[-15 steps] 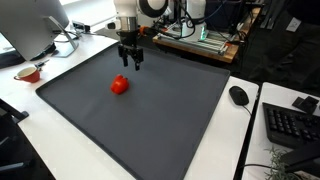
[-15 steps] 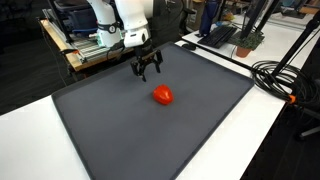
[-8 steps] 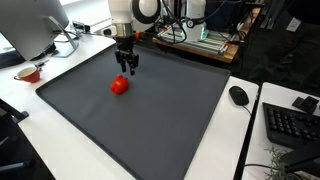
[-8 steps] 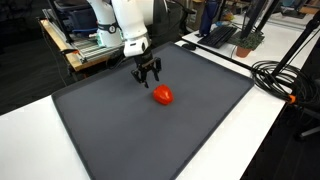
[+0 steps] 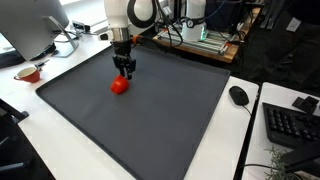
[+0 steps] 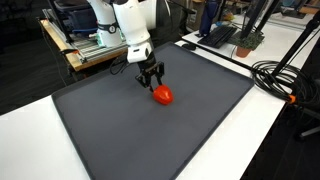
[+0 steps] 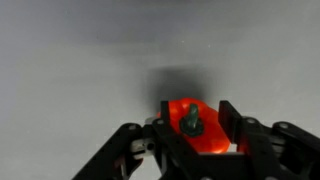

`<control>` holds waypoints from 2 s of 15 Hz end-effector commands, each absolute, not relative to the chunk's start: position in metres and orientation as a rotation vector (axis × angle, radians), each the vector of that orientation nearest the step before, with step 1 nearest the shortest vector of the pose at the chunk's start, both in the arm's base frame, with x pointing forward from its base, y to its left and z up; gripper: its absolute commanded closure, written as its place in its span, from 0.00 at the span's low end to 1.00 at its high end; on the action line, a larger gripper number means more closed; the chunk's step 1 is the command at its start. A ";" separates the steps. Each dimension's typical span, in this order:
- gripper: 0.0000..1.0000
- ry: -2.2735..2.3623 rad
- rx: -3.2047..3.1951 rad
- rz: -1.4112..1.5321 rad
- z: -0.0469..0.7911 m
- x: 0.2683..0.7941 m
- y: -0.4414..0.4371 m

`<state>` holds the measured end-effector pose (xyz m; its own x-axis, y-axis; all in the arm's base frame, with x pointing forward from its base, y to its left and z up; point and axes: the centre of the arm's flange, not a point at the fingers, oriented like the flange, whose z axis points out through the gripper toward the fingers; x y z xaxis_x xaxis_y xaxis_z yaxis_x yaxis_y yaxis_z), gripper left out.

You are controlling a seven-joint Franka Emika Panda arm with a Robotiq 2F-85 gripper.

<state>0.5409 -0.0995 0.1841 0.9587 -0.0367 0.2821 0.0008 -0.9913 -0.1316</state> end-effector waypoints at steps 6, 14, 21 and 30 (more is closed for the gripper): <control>0.93 0.032 -2.956 -0.449 0.176 0.553 -0.106; 0.97 0.035 -2.963 -0.441 0.180 0.544 -0.103; 0.97 0.016 -2.966 -0.468 0.192 0.534 -0.094; 0.97 0.016 -2.970 -0.491 0.209 0.528 -0.093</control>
